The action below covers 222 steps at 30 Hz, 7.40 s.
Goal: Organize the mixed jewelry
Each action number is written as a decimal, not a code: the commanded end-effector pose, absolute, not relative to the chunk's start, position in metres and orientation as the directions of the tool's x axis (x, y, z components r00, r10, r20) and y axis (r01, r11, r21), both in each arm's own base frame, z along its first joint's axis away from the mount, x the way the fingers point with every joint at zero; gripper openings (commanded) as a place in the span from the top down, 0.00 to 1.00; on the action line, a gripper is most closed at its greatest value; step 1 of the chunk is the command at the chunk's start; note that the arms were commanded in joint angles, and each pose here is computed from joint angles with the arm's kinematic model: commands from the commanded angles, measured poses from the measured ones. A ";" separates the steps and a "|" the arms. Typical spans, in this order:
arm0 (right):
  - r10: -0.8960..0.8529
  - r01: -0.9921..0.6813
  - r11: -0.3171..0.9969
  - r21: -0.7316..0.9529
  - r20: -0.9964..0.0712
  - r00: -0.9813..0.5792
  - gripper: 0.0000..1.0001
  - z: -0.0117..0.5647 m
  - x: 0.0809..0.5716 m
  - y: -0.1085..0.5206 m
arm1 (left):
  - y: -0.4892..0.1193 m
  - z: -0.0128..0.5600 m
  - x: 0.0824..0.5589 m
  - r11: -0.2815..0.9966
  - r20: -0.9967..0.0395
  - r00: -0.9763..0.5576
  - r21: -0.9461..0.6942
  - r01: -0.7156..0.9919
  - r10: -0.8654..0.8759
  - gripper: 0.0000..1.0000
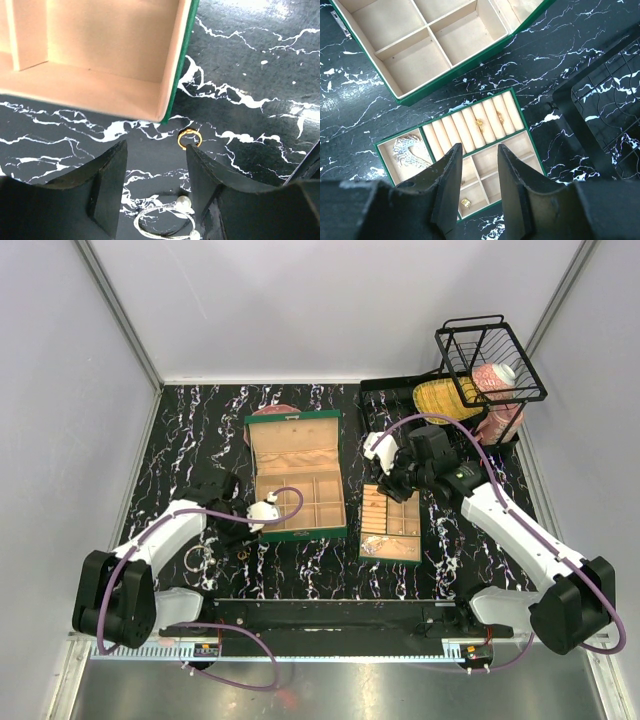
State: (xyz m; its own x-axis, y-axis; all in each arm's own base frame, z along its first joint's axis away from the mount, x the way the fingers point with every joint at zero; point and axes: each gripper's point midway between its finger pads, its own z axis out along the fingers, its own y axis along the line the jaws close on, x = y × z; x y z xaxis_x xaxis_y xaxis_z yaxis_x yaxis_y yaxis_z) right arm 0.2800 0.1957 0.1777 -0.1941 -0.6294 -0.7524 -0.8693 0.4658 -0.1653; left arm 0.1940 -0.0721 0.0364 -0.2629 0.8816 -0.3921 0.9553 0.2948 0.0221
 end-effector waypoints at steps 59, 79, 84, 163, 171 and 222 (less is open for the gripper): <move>-0.633 -0.845 0.497 -0.199 -0.749 -0.196 0.62 0.170 0.277 0.184 | -0.062 0.016 0.190 0.348 -0.327 -0.302 0.091 0.933 0.895 1.00; -0.448 -0.909 0.416 0.023 -0.864 -0.227 0.61 0.222 0.275 0.240 | -0.122 0.154 0.244 0.536 -0.688 -0.334 0.095 0.839 0.644 1.00; -0.300 -0.927 0.337 0.164 -0.915 -0.271 0.60 0.260 0.277 0.274 | -0.147 0.215 0.270 0.605 -0.798 -0.322 0.066 0.793 0.510 1.00; -0.163 -0.866 0.228 0.445 -0.860 -0.484 0.71 0.289 0.301 0.402 | -0.212 0.294 0.306 0.800 -0.909 -0.279 0.091 0.593 0.310 1.00; -0.161 -0.875 0.227 0.428 -0.869 -0.467 0.73 0.296 0.299 0.399 | -0.211 0.291 0.306 0.801 -0.907 -0.280 0.095 0.592 0.315 1.00; -0.180 -0.907 0.259 0.332 -0.906 -0.383 1.00 0.309 0.288 0.367 | -0.212 0.345 0.268 0.681 -0.951 -0.117 0.116 0.723 0.287 0.60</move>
State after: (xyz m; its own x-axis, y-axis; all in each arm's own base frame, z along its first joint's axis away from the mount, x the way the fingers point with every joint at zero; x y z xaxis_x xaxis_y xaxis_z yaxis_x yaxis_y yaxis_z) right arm 0.2961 0.3800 0.2734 -0.4699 -0.2168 -0.8557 -0.8694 0.2813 0.4062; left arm 0.2782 -0.2072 0.3031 -0.2135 0.3488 -0.9125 0.6772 0.7261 0.1191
